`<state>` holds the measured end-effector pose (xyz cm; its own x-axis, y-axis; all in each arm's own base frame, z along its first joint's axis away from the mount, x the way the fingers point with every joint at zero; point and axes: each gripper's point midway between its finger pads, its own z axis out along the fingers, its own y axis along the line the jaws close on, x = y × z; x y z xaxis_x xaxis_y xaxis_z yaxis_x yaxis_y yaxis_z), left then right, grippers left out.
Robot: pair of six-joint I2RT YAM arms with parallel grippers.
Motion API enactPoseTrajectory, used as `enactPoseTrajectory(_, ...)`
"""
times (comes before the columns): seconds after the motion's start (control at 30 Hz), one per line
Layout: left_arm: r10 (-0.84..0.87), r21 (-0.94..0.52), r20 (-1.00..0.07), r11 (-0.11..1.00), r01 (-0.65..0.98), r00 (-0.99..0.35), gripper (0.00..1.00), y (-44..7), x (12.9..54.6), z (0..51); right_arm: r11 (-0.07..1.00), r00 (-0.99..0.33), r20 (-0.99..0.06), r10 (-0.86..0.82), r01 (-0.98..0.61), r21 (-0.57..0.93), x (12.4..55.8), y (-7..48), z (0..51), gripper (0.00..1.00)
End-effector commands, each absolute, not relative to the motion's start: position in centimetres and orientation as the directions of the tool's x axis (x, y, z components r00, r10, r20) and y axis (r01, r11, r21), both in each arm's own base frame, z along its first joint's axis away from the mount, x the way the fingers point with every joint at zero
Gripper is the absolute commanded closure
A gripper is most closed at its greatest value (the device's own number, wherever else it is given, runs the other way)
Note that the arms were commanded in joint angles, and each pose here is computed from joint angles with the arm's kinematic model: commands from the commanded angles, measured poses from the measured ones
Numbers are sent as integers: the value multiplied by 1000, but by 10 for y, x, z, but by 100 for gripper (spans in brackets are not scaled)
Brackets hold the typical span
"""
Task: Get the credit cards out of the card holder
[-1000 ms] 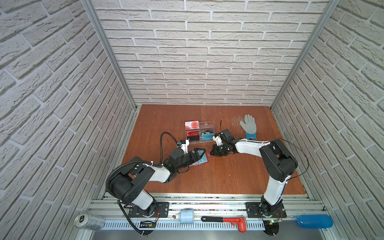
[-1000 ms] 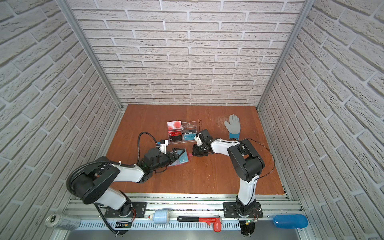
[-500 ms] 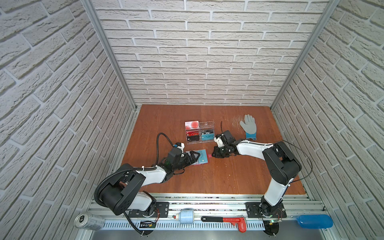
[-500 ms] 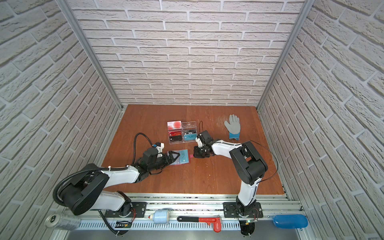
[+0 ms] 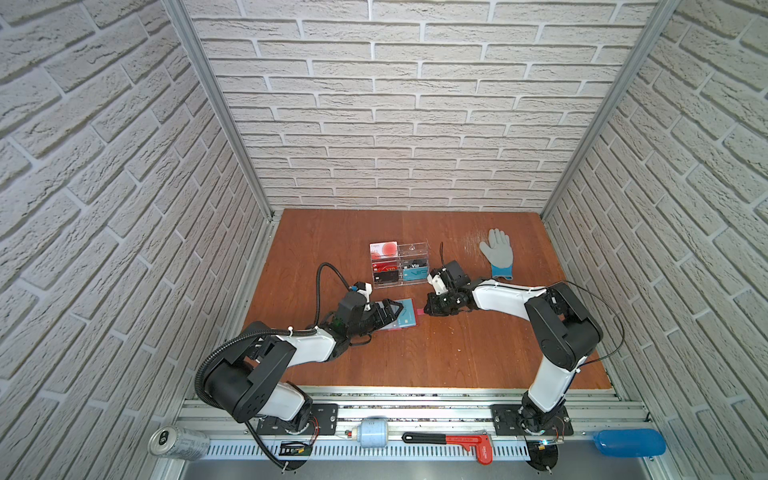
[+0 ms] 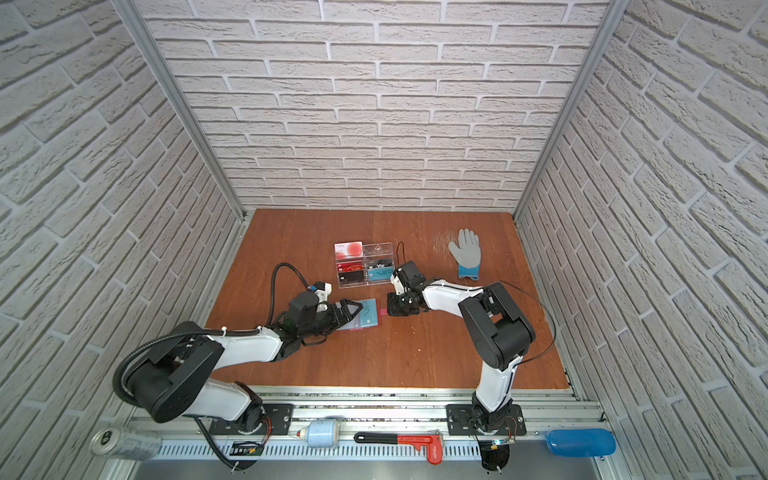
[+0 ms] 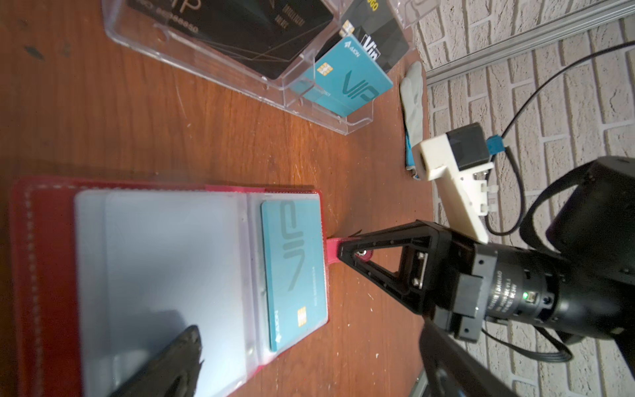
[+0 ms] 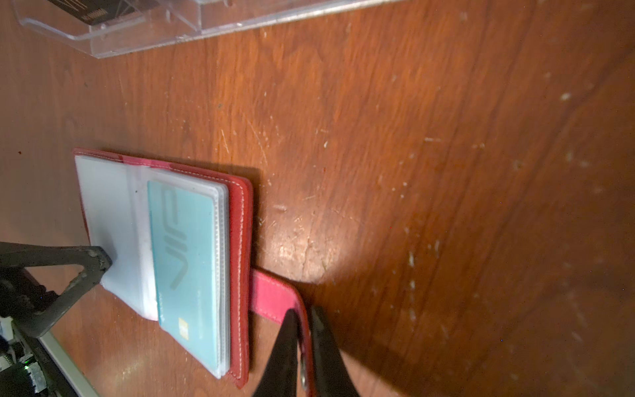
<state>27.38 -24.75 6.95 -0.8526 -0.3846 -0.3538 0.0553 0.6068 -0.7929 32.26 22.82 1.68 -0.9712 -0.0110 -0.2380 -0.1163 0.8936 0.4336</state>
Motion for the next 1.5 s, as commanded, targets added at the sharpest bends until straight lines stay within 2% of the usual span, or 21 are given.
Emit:
enactPoseTrajectory(0.0, -404, -803, -362, 594, 60, -840, 2, -246, 287, 73, 915, -975, -219, -33, -118, 387, 316, 222, 11, 90)
enactPoseTrajectory(0.17, -383, -763, -386, 644, 58, -839, 2, -242, 294, 67, 920, -973, -225, -55, -137, 368, 316, 222, 14, 91)
enactPoseTrajectory(0.3, -352, -723, -408, 688, 62, -842, 2, -237, 296, 61, 945, -970, -226, -90, -155, 288, 316, 217, 17, 91)
enactPoseTrajectory(0.6, -367, -761, -355, 648, 38, -860, 2, -246, 276, 50, 971, -977, -191, -92, -130, 198, 339, 218, 27, 92)
enactPoseTrajectory(0.8, -374, -798, -330, 600, 45, -867, 2, -266, 257, 47, 965, -979, -176, -102, -140, 222, 359, 235, 26, 90)
enactPoseTrajectory(0.9, -392, -838, -312, 543, 56, -865, 2, -274, 253, 53, 958, -975, -197, -103, -151, 245, 365, 242, 38, 81)
enactPoseTrajectory(0.97, -416, -855, -302, 515, 51, -858, 2, -269, 256, 60, 950, -967, -238, -94, -159, 269, 363, 242, 59, 71)
enactPoseTrajectory(1.17, -414, -814, -375, 575, 81, -829, 2, -243, 271, 88, 945, -953, -302, -36, -131, 301, 336, 226, 90, 51)
enactPoseTrajectory(1.27, -393, -763, -439, 639, 104, -808, 2, -228, 283, 105, 943, -957, -291, -2, -98, 317, 323, 220, 80, 48)
enactPoseTrajectory(1.47, -368, -745, -471, 653, 139, -802, 2, -226, 308, 117, 927, -968, -248, 40, -56, 370, 313, 233, 48, 47)
